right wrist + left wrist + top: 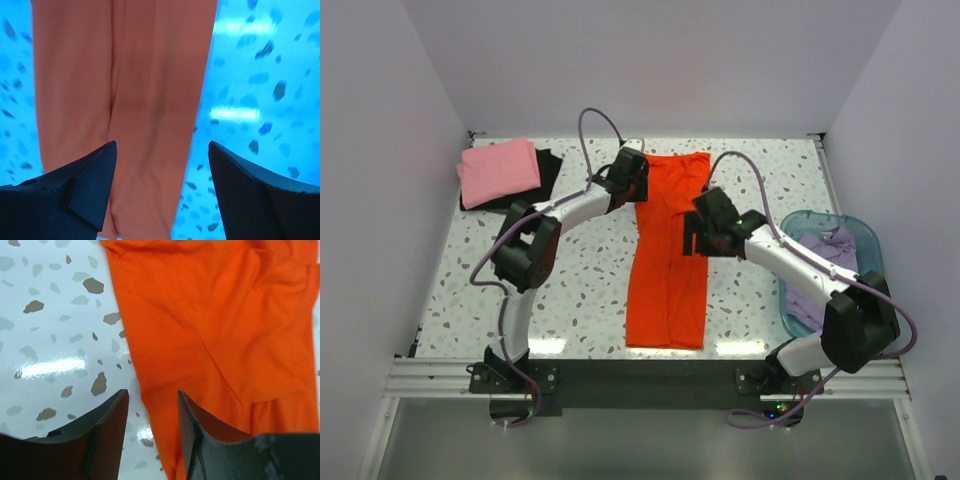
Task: Fold and stack the t-shirts
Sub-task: Fold the tshirt
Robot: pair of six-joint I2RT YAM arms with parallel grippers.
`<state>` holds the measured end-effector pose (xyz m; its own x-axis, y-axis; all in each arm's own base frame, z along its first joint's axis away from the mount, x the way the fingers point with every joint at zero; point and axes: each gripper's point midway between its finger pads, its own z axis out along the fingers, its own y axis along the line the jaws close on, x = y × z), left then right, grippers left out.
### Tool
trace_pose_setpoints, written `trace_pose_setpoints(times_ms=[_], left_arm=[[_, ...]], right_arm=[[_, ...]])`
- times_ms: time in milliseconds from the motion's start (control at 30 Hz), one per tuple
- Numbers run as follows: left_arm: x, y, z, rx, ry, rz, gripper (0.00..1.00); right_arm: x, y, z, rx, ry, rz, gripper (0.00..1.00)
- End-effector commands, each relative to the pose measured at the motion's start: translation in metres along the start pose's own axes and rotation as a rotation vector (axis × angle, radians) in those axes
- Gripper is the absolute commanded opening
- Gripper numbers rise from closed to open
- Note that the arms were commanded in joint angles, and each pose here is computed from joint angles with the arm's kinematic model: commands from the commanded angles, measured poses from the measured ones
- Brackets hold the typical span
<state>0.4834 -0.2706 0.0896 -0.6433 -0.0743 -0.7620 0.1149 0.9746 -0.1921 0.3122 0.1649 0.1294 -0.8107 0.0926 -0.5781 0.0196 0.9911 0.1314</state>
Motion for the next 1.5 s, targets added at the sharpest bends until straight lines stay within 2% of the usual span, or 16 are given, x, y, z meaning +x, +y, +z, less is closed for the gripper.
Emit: trace_pose_setpoints(times_ms=[0, 233, 567, 800, 1000, 1300, 1467], left_arm=[[-0.012, 0.006, 0.025, -0.059, 0.009, 0.134, 0.49], [0.014, 0.021, 0.058, -0.117, 0.058, 0.207, 0.51], [0.029, 0.031, 0.071, -0.136, 0.087, 0.227, 0.47], [0.027, 0.04, 0.076, -0.168, 0.083, 0.248, 0.46], [0.018, 0.054, 0.08, -0.21, 0.073, 0.271, 0.46], [0.005, 0.077, 0.084, -0.259, 0.059, 0.296, 0.46], [0.001, 0.076, 0.088, -0.203, 0.053, 0.34, 0.48]], right_arm=[[0.032, 0.011, -0.011, -0.036, -0.003, 0.027, 0.77], [0.085, 0.036, -0.021, -0.079, 0.02, -0.038, 0.76], [0.144, 0.068, -0.008, -0.081, 0.083, -0.143, 0.76], [0.195, 0.048, 0.015, 0.001, 0.188, -0.199, 0.76], [0.222, 0.023, 0.018, 0.038, 0.245, -0.201, 0.76], [0.234, 0.009, 0.015, 0.045, 0.275, -0.208, 0.76], [0.237, 0.01, 0.013, 0.026, 0.287, -0.201, 0.77]])
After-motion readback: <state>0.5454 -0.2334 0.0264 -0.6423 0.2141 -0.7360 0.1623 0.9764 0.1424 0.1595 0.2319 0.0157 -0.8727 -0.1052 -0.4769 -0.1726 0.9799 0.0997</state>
